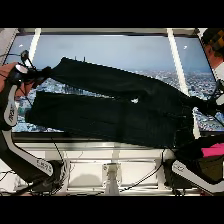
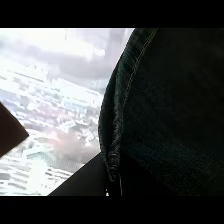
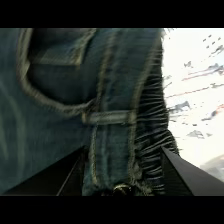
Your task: Fold the clothes and pants, and hang the long-sleeved shirts on hangers.
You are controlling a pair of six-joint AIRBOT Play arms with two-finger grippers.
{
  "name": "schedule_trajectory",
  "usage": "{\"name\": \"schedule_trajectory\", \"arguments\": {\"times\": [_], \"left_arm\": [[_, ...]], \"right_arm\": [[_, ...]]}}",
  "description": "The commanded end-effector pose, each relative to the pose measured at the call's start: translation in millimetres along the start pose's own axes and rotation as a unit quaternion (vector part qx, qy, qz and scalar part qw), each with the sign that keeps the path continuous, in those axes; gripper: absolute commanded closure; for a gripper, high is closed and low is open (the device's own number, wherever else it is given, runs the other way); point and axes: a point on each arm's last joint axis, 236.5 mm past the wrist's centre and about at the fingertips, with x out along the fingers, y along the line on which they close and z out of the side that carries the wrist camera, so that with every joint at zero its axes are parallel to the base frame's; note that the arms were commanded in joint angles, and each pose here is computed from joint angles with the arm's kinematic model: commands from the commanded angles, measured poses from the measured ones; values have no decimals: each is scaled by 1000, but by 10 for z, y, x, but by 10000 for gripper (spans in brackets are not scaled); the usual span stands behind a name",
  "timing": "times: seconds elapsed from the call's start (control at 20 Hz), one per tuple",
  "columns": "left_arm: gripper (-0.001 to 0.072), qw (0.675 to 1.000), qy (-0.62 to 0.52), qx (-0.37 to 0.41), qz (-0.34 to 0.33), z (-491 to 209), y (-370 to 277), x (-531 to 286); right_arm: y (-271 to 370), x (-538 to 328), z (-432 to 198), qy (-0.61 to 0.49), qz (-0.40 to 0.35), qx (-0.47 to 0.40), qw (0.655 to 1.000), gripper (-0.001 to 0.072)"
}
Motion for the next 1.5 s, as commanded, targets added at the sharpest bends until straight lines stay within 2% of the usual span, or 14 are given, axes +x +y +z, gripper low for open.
{"name": "schedule_trajectory", "arguments": {"times": [0.0,0.15,0.45,0.5,0.55,1.1,1.25,1.3,1.4,1.45], "left_arm": [[678,998,7,47,31,98,115,-385],[678,994,74,62,46,-183,255,-528],[679,989,114,51,83,-463,495,-494],[679,987,121,51,88,-529,530,-479],[679,986,128,50,89,-594,549,-463],[678,985,143,43,86,-716,470,-422],[679,984,150,42,85,-749,469,-432],[679,984,153,41,85,-760,468,-435],[679,983,159,41,85,-790,468,-445],[679,982,163,45,90,-802,494,-454]], "right_arm": [[-33,47,100,-8,71,88,993,205],[-89,73,183,-15,119,141,983,202],[18,249,327,56,161,100,980,175],[22,287,351,66,165,98,979,133],[19,343,365,74,167,98,978,122],[157,1020,327,91,189,80,974,127],[334,1066,494,77,191,50,977,183],[386,1066,564,67,189,39,979,315],[459,1061,739,37,181,26,982,638],[477,1056,853,18,176,23,984,678]]}}
